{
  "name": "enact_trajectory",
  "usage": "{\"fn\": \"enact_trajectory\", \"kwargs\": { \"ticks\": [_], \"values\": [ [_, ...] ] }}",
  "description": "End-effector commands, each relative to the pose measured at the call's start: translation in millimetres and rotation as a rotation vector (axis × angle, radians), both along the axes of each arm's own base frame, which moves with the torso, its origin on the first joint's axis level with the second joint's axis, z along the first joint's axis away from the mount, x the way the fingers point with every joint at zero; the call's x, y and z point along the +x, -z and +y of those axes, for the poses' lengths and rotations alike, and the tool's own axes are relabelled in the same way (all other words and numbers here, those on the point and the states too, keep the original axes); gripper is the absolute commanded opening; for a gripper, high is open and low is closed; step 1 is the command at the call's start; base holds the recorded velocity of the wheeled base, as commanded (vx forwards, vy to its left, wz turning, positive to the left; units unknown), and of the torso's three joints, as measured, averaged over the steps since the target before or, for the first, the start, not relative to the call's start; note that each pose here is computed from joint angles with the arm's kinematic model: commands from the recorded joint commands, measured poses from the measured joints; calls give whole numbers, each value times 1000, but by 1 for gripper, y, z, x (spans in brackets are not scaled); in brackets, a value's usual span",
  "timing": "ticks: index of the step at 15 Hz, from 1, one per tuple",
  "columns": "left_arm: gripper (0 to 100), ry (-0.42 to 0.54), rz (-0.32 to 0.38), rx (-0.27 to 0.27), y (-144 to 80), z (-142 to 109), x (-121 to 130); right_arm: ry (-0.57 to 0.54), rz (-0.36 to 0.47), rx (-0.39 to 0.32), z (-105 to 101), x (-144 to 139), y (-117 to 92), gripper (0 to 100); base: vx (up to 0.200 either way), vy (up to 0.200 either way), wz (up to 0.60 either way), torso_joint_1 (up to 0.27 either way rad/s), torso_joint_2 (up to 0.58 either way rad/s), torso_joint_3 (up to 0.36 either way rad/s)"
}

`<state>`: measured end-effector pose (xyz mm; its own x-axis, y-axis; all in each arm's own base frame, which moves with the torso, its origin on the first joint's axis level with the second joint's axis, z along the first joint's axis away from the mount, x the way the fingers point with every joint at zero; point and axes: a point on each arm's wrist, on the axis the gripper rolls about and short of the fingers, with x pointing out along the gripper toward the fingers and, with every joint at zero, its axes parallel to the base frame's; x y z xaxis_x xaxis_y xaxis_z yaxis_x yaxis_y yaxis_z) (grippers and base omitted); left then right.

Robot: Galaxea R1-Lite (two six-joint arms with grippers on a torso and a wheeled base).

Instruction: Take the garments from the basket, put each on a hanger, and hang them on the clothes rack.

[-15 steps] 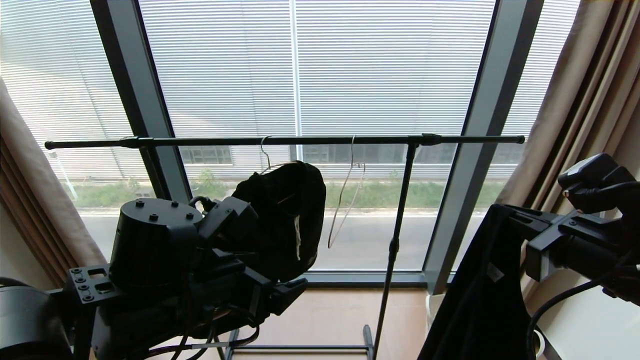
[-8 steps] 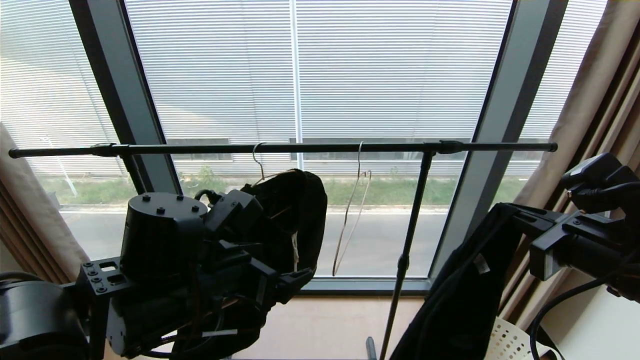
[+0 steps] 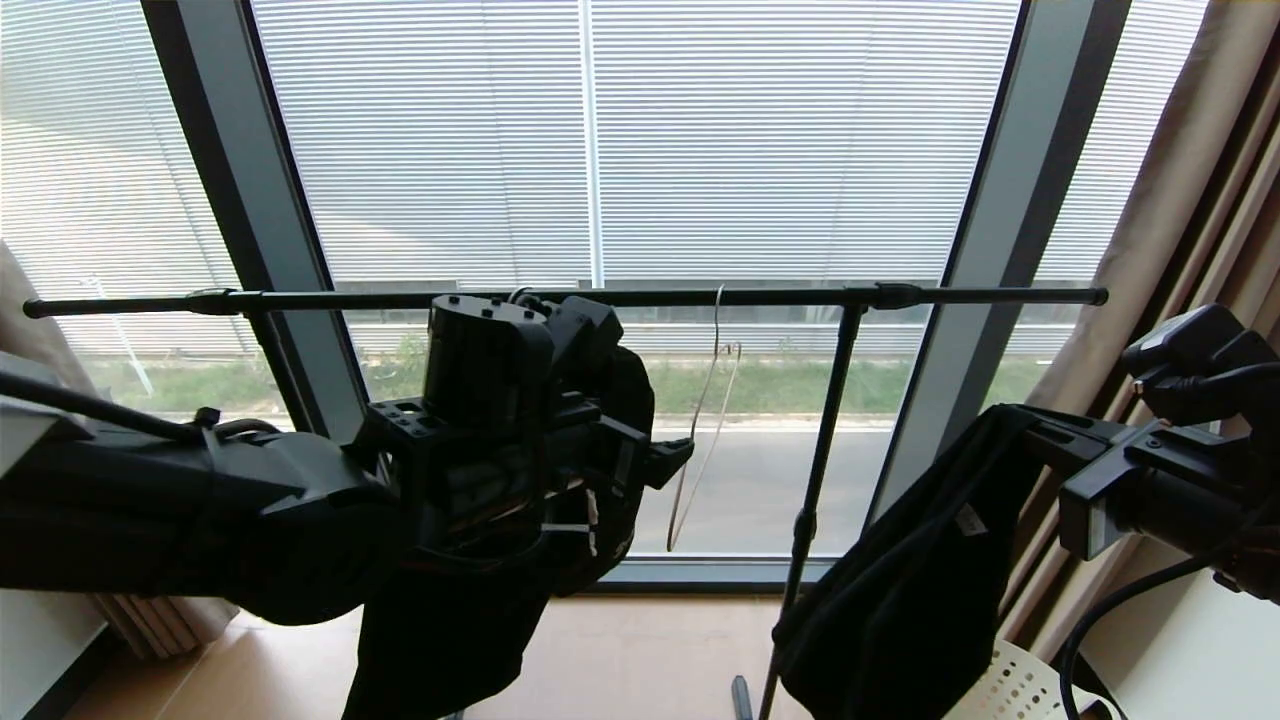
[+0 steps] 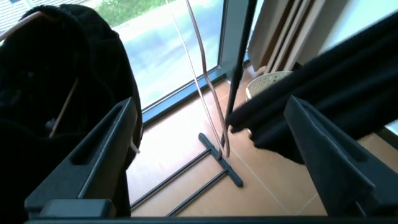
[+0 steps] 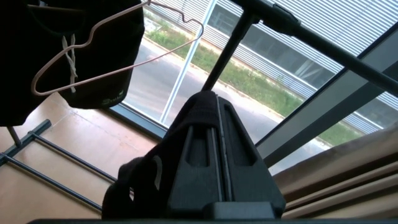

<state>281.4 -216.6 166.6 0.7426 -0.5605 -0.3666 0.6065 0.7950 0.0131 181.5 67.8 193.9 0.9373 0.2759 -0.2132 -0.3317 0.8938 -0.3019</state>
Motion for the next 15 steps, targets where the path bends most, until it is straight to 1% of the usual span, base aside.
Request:
{"fn": "enact_trajectory", "kwargs": {
  "ticks": [1, 5, 6, 11, 15],
  "values": [
    [100, -1, 29, 24, 22, -20, 25, 0, 3, -2, 0, 0, 1, 0, 0, 0, 0, 0, 0, 0],
    [100, 0, 25, 24, 34, -37, 45, -2, 9, -4, 1, 1, 2, 0, 0, 0, 0, 0, 0, 0],
    [100, 0, 26, 25, 36, -37, 46, 0, 11, -5, 0, 1, 3, 0, 0, 0, 0, 0, 0, 0],
    [100, -5, 13, 14, 53, -56, 74, -2, 15, -6, 1, 2, 4, 0, 0, 0, 0, 0, 0, 0],
    [100, -14, 0, 5, 63, -65, 92, 0, 15, -6, 1, 2, 4, 0, 0, 0, 0, 0, 0, 0]
  ]
}}
